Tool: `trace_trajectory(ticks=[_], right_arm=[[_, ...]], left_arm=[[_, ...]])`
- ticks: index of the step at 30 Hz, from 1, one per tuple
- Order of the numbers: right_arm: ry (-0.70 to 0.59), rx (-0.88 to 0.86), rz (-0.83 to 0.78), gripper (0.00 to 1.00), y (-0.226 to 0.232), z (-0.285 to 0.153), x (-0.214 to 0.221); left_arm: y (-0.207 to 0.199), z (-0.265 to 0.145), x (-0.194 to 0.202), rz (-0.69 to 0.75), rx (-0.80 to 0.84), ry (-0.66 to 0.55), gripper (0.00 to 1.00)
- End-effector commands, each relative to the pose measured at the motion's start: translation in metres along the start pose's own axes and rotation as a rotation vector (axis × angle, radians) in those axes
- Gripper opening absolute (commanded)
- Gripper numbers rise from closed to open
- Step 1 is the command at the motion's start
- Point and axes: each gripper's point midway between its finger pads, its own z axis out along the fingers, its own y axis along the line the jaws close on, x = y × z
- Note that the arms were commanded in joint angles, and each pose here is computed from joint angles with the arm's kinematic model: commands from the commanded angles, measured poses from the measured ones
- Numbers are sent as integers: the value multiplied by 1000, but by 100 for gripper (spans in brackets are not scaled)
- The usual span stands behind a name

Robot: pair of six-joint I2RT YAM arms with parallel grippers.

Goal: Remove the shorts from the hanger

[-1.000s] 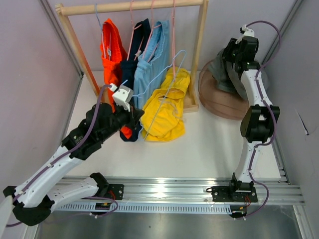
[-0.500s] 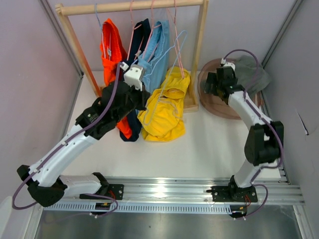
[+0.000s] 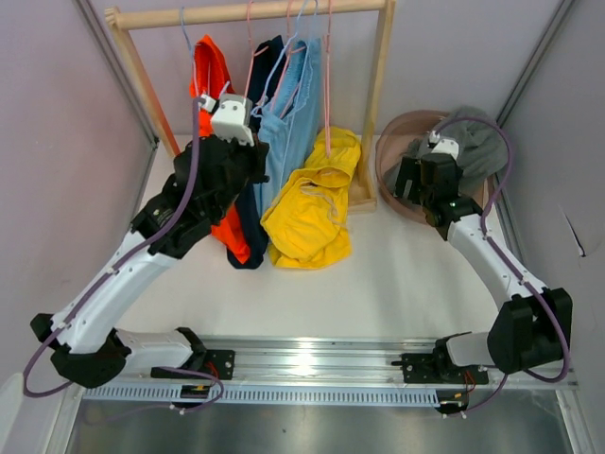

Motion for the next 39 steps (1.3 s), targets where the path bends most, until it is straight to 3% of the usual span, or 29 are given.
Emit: trace_trajectory(ticks=[1, 8, 13, 18, 20, 21, 26, 30, 31, 33, 39], right_arm=[[-52, -23, 10, 99, 4, -16, -11], [-70, -63, 15, 99, 12, -35, -11], [-71, -65, 20, 99, 10, -40, -8], [-69, -76, 15, 99, 13, -42, -6], [-67, -74, 14, 100, 13, -43, -4], [-63, -75, 13, 99, 13, -43, -2], [-73, -76, 14, 99, 12, -51, -1], [-78, -73, 10, 99, 10, -54, 2], [-80, -72, 12, 100, 10, -54, 1], [-82, -76, 10, 99, 11, -55, 1], [-77, -79, 12, 99, 13, -52, 4]], left_arm=[[15, 15, -7, 12, -134, -22, 0], [9, 46, 25, 23, -172, 63, 0], [7, 57, 28, 26, -186, 55, 0], [2, 77, -6, 54, -213, -3, 0], [-4, 102, 6, 94, -224, 36, 0], [-8, 100, -30, 72, -212, -22, 0], [-25, 139, -66, 92, -203, -75, 0], [-29, 127, -104, 42, -169, -189, 0], [-31, 135, -88, 61, -163, -159, 0], [-32, 128, -106, 46, -147, -227, 0], [-26, 145, -108, 95, -163, -251, 0]])
